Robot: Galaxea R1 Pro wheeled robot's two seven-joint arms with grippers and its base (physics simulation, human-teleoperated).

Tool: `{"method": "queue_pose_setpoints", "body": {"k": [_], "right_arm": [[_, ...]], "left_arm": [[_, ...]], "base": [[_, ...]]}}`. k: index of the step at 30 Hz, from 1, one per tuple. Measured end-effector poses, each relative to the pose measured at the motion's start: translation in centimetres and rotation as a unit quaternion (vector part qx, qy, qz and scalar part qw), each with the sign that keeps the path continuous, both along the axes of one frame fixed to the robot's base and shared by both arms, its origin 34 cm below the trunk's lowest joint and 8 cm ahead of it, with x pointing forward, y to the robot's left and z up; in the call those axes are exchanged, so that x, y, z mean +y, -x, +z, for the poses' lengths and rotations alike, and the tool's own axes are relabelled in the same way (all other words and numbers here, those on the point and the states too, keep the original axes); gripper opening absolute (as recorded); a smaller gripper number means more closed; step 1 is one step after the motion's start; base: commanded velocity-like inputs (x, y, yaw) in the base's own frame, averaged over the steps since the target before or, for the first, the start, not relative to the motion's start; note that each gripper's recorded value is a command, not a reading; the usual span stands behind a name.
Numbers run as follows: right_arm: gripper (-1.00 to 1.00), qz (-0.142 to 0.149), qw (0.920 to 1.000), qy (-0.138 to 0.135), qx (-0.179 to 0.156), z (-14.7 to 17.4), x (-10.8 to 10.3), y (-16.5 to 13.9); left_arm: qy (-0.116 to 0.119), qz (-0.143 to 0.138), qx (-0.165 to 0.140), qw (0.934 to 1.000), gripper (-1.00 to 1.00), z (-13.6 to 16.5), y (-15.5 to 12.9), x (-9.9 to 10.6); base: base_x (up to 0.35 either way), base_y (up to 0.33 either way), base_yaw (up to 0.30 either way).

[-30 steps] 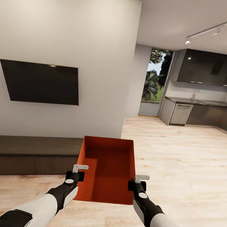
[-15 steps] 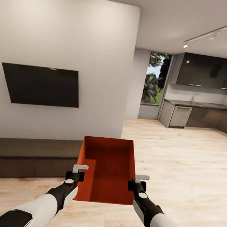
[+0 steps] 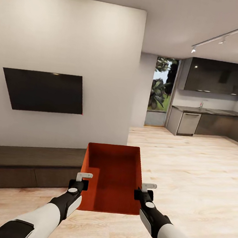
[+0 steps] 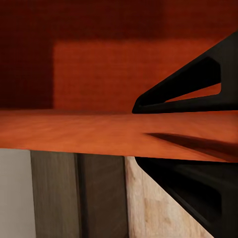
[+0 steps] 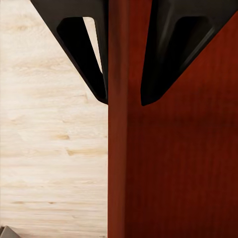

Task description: Move the two storage containers from the living room to the garage. In the garage, place one container on the floor and stack the other container on top of it (either order is fine).

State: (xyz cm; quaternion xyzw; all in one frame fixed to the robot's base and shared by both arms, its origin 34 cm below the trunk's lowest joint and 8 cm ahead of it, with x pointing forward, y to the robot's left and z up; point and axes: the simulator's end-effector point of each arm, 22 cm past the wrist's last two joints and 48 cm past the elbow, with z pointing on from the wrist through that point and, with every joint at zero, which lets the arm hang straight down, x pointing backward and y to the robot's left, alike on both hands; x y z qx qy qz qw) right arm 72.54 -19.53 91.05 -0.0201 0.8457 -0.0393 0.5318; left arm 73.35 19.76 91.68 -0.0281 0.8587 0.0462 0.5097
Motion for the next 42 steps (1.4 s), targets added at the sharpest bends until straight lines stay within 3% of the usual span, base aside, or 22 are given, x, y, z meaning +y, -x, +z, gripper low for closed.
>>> {"method": "queue_pose_setpoints", "body": {"k": [23,42], "right_arm": [[-1.00,0.000,1.0000,0.001,0.001,-0.02,0.03,0.02],[-1.00,-0.001,1.0000,0.000,-0.003,0.56,0.02,0.02]], "left_arm": [[0.000,0.000,0.001,1.0000,-1.00,-0.03,0.02,0.03],[-0.001,0.000,-0.003,1.0000,-1.00,0.59,0.00,0.02]], "base": [[0.000,0.000,0.000],[0.000,0.000,-0.251]]}}
